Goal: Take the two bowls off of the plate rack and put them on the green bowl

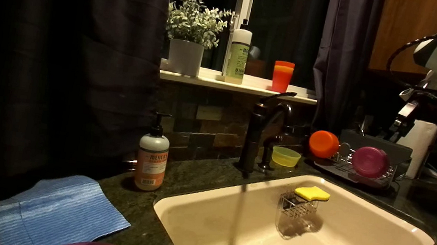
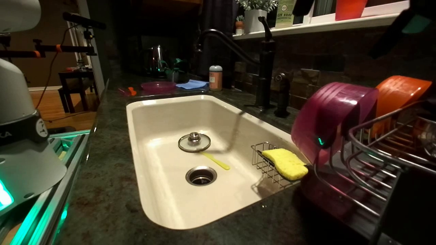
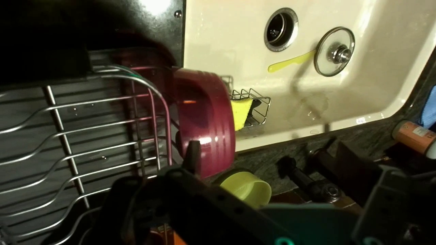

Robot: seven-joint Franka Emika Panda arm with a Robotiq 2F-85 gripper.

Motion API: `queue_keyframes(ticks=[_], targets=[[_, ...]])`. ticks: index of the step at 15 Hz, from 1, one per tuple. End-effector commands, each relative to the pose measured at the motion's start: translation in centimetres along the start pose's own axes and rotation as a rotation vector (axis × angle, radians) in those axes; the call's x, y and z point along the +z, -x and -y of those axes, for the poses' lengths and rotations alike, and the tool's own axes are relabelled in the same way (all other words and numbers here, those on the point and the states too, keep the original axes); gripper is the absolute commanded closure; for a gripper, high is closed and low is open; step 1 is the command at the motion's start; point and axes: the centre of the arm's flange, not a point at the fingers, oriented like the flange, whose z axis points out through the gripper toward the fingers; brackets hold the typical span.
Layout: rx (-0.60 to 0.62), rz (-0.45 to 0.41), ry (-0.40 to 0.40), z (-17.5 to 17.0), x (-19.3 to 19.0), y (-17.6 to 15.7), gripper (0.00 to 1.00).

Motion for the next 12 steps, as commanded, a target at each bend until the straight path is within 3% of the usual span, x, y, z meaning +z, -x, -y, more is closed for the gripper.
queue_keyframes(ticks=[1, 12], targets=[[-0.016, 0.019, 0.006, -1.3, 0.6, -2.4, 0.0], [-0.012, 0.164, 0.083, -2.6, 2.5, -4.6, 0.0]])
